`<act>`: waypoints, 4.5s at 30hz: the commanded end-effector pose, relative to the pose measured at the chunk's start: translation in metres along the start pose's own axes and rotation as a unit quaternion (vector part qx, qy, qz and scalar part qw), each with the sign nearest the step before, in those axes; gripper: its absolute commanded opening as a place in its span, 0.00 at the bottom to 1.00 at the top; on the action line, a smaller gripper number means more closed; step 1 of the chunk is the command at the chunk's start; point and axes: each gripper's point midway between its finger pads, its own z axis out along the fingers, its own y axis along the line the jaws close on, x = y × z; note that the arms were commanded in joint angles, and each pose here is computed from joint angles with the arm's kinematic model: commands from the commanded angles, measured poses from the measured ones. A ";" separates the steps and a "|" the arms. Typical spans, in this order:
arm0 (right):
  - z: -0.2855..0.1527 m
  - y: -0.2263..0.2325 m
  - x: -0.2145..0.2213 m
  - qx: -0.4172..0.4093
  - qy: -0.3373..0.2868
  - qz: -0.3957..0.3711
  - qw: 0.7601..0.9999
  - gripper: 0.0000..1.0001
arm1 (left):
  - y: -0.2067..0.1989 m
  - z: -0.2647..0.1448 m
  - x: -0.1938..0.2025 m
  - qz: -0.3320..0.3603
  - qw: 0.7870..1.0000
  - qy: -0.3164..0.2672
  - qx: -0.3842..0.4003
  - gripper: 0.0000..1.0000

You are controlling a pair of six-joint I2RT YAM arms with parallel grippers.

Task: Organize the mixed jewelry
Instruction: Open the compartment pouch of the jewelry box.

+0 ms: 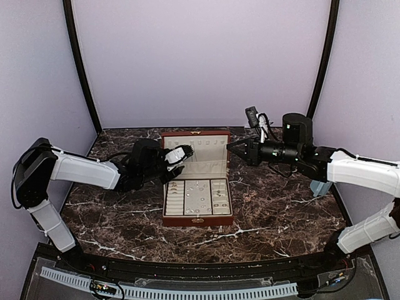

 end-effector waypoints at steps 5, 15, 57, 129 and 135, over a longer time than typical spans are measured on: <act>-0.001 0.008 -0.007 -0.015 -0.018 -0.006 1.000 0.00 | 0.016 0.005 0.010 0.013 0.998 0.012 -0.053 0.48; -0.001 0.008 -0.006 -0.014 -0.017 -0.007 1.000 0.00 | 0.011 0.015 0.017 0.022 0.998 0.018 -0.058 0.44; -0.004 0.006 -0.005 -0.008 -0.019 -0.005 1.000 0.00 | -0.025 0.022 0.047 0.044 0.997 0.067 -0.006 0.30; 0.066 0.028 -0.109 -0.031 -0.001 -0.141 0.990 0.00 | -0.020 -0.006 0.015 -0.009 1.000 -0.023 -0.003 0.00; 0.078 0.027 -0.113 -0.033 0.005 -0.165 0.986 0.00 | -0.016 -0.007 0.016 -0.027 0.999 -0.032 0.000 0.00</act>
